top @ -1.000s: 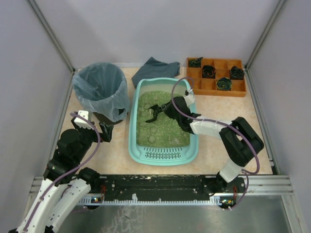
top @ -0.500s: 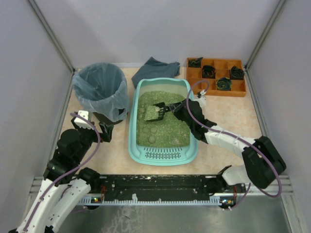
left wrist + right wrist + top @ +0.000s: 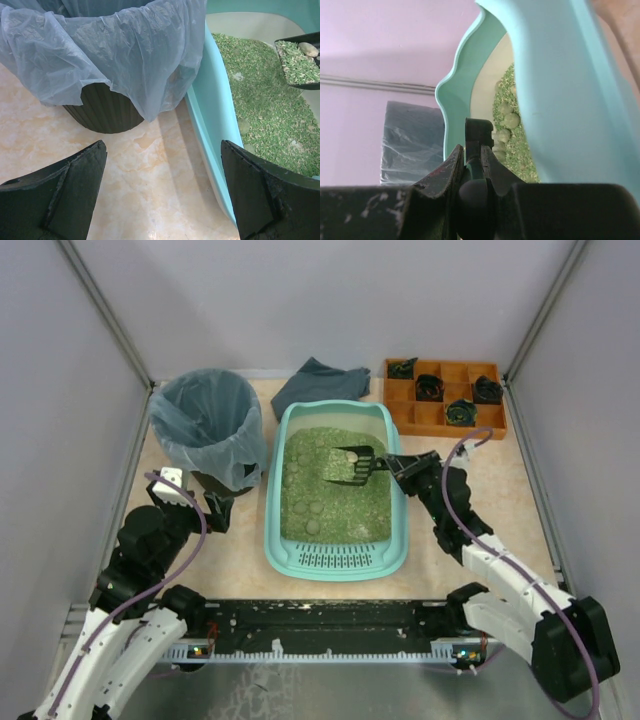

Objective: Clean the litter box

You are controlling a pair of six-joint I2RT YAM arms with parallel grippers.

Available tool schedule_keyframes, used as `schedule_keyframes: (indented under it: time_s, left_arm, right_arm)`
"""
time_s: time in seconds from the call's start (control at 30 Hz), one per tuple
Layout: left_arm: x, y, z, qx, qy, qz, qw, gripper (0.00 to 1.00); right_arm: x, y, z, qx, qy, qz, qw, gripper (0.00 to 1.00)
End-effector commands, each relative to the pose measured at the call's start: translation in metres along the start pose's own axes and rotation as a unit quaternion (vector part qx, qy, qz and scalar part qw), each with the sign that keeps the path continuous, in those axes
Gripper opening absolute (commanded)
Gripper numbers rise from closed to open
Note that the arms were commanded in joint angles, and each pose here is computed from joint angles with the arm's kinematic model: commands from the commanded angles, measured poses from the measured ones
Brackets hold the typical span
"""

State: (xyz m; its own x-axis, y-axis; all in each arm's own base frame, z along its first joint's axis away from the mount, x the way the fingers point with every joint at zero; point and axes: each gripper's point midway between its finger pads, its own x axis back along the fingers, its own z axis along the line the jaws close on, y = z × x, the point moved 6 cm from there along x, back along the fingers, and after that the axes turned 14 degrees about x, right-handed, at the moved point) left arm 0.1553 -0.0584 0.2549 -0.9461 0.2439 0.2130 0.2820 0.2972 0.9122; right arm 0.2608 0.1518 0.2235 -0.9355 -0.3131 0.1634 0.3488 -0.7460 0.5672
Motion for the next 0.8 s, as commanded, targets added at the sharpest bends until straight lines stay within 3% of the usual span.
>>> schedule_keyframes:
  time_s: [0.0,0.27,0.37,0.43,0.6,0.7,0.77]
  left_arm:
    - [-0.001,0.005,-0.002,0.0,-0.008,-0.011,1.0,1.0]
    - [-0.001,0.005,-0.002,0.0,-0.007,-0.011,1.0,1.0]
    - [-0.001,0.004,-0.002,0.0,-0.007,-0.01,1.0,1.0]
    - [-0.001,0.004,-0.002,0.0,-0.006,-0.011,1.0,1.0]
    - [-0.003,0.004,-0.003,-0.001,-0.008,-0.005,1.0,1.0]
    - [-0.004,0.003,-0.003,-0.002,-0.006,-0.003,1.0,1.0]
    - [-0.002,0.004,-0.002,-0.001,-0.006,-0.007,1.0,1.0]
  right_arm:
    - [0.013,0.015,0.016,-0.034,0.07,0.002,0.997,0.0]
    - [0.02,0.007,0.013,-0.039,0.081,0.026,0.996,0.0]
    - [0.024,0.019,-0.005,-0.057,0.042,-0.005,0.997,0.0]
    - [0.029,0.027,-0.003,-0.083,0.073,-0.04,0.993,0.0]
    - [0.021,0.021,0.018,-0.066,0.125,0.016,0.99,0.0]
    - [0.02,0.025,-0.003,-0.1,0.092,-0.008,0.991,0.0]
    - [0.022,0.025,0.002,-0.106,0.116,-0.009,0.988,0.0]
